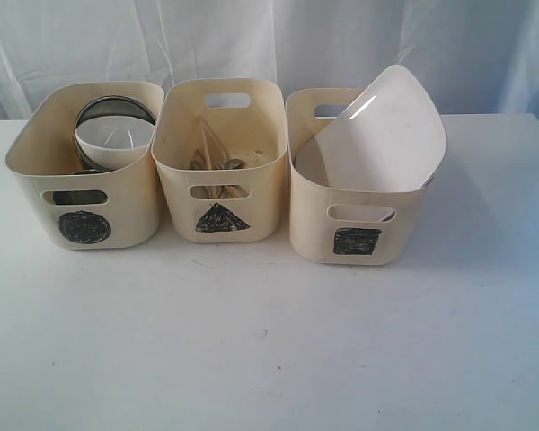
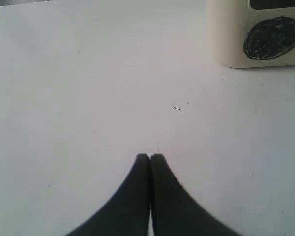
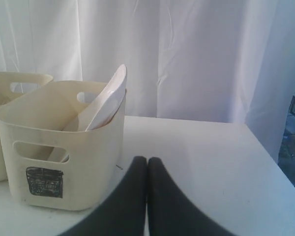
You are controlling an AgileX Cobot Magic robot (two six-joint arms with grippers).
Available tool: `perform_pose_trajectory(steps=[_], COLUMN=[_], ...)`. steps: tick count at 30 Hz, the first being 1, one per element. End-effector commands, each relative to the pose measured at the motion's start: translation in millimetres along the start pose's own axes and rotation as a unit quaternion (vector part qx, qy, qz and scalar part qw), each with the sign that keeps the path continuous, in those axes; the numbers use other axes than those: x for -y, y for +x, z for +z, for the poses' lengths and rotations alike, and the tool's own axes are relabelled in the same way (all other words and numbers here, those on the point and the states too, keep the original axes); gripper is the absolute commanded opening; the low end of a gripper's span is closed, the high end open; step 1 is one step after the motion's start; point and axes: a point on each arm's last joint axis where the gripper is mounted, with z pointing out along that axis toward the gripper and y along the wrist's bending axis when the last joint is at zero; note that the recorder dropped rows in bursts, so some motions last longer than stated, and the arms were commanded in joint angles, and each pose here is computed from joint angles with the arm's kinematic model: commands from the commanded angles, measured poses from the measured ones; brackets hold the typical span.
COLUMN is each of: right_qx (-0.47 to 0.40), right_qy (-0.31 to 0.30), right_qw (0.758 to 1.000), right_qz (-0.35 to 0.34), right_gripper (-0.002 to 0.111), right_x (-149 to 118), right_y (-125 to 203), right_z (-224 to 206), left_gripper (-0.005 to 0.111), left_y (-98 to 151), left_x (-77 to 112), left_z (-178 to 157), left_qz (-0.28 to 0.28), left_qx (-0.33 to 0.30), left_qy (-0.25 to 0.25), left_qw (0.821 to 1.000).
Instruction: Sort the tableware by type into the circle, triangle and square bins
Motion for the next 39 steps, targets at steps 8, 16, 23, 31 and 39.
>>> perform_pose_trajectory(steps=[8,16,23,31,39], right_qx=[0.019,0.017,0.013,0.010,0.011], right_qy=[-0.018,-0.023,-0.033,-0.048,-0.052], right_qw=[0.999,0.992,0.976,0.975,0.980], right_qz=[0.029,0.127,0.217,0.218,0.192], right_gripper=[0.000,0.000,0.000,0.000,0.000], right_x=[-2.9,-3.3,-5.0,-7.8,-8.5], right_y=[-1.0,-1.0,-1.1,-1.2,-1.3], right_z=[-3.6,-3.6,-3.7,-3.9,-4.0], left_gripper=[0.000,0.000,0.000,0.000,0.000], left_y=[1.0,1.0,1.0,1.0,1.0], left_x=[0.8,0.8,0.8,0.8,0.8], left_z=[0.4,0.4,0.4,0.4,0.4], left_qz=[-0.005,-0.005,-0.005,-0.005,-0.005], left_qx=[0.002,0.002,0.002,0.002,0.002], left_qy=[0.005,0.005,0.005,0.005,0.005], left_qw=[1.000,1.000,1.000,1.000,1.000])
